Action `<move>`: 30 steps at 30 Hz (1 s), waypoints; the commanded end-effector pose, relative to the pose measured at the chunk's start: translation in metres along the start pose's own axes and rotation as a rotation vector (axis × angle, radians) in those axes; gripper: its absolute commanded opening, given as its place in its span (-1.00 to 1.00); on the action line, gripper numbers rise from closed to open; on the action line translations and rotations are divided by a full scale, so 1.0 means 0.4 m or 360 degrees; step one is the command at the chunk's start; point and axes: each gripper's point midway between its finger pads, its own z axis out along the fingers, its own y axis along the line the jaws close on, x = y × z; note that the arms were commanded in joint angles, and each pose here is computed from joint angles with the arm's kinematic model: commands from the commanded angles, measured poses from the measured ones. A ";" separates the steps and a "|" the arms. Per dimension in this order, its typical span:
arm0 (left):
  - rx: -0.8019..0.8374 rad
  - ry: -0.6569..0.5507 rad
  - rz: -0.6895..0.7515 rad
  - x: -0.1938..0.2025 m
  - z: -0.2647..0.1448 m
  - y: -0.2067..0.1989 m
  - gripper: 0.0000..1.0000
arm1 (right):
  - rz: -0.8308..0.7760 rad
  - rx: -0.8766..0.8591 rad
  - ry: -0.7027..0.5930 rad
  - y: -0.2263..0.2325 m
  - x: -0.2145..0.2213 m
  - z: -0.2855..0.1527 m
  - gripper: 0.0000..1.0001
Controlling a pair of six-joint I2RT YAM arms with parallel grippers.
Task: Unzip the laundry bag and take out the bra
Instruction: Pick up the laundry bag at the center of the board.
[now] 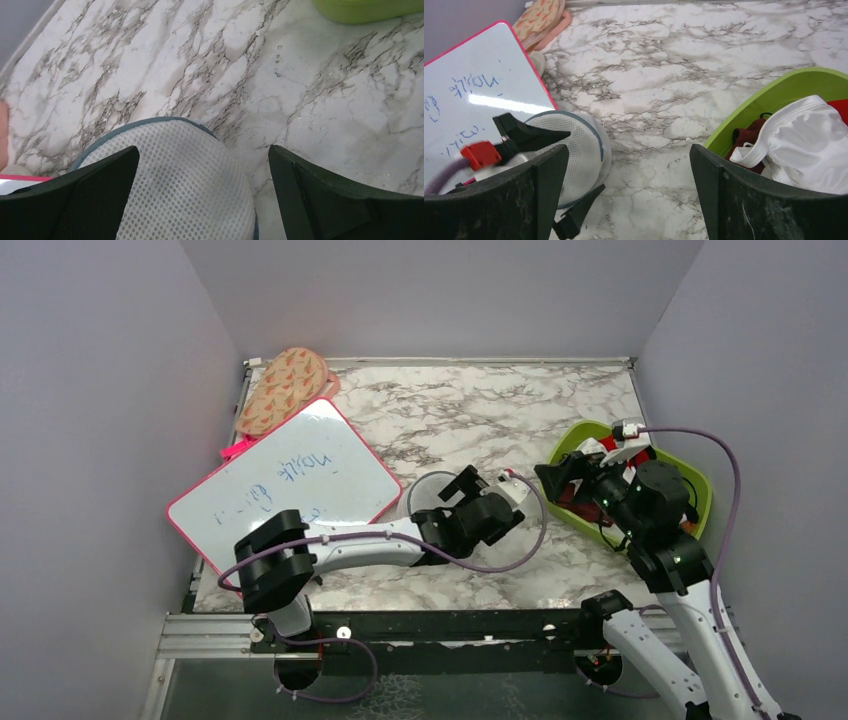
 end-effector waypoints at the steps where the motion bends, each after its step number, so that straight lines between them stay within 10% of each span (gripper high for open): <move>1: -0.0388 0.0039 0.0140 0.015 -0.012 0.038 0.98 | 0.0016 0.0088 -0.0090 -0.020 -0.020 -0.037 0.79; 16: -0.0579 0.0237 0.0294 0.123 0.049 0.032 0.77 | -0.0079 -0.0006 -0.0024 0.009 -0.033 -0.046 0.79; 30: -0.0395 0.0187 0.0161 0.095 0.040 0.037 -0.85 | -0.0041 -0.0093 0.0004 0.035 -0.030 -0.036 0.79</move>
